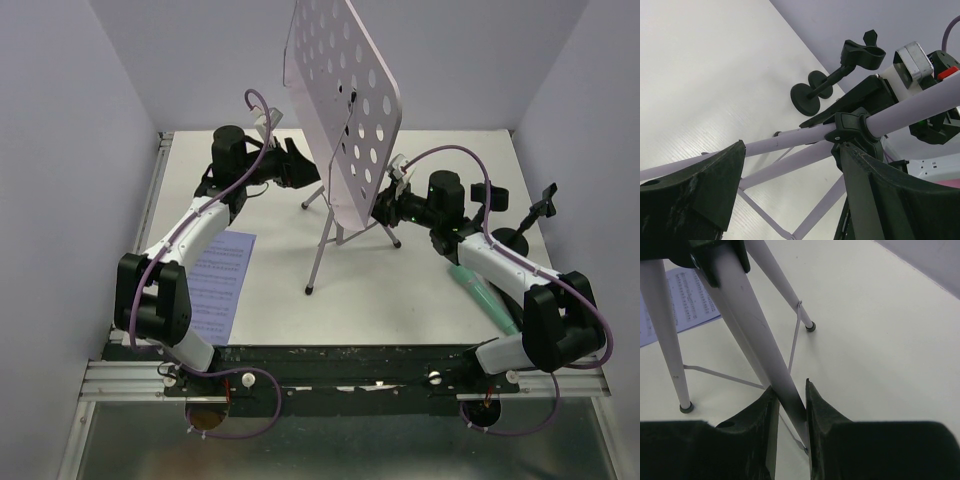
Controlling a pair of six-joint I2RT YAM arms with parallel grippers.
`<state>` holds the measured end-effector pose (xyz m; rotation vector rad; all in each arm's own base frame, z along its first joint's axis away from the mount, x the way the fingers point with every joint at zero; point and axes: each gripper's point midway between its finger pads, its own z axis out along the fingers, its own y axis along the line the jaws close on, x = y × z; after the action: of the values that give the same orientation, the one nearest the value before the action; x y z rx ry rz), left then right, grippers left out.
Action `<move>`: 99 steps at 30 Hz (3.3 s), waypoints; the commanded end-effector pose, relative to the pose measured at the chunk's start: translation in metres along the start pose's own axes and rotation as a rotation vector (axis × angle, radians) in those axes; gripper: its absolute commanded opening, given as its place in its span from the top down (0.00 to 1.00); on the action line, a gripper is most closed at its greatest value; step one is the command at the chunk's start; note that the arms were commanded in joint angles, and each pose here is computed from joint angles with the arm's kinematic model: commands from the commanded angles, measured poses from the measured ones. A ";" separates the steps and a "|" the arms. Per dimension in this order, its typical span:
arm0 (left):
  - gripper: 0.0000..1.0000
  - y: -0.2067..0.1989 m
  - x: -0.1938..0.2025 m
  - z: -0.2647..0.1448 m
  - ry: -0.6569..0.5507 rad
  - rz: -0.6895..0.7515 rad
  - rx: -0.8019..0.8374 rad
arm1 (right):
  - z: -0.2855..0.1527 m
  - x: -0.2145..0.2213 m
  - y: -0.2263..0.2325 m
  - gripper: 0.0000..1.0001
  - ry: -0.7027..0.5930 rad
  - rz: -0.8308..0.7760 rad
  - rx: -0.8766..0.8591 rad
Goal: Pack up the instrument practice props
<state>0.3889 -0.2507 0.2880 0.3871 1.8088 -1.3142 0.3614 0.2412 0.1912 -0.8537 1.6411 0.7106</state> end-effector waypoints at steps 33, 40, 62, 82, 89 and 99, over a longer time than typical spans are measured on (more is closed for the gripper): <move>0.15 -0.026 0.025 -0.007 0.068 0.140 0.072 | -0.011 0.105 0.014 0.98 0.329 0.260 0.013; 0.15 -0.024 0.004 -0.005 0.028 0.184 0.029 | -0.011 0.106 0.014 0.98 0.331 0.261 0.014; 0.15 0.020 -0.008 0.002 0.011 0.177 -0.129 | -0.011 0.105 0.015 0.97 0.329 0.260 0.015; 0.14 0.007 0.014 -0.012 0.069 0.196 -0.063 | -0.012 0.105 0.014 0.97 0.328 0.259 0.014; 0.14 -0.017 0.012 -0.017 0.068 0.230 0.034 | -0.012 0.106 0.015 0.97 0.329 0.258 0.013; 0.14 -0.031 0.007 -0.017 0.066 0.235 0.092 | -0.013 0.104 0.015 0.96 0.321 0.252 0.015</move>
<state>0.3668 -0.2462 0.2834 0.6206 1.7749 -1.1987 0.3643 0.2447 0.1916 -0.8638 1.6411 0.7251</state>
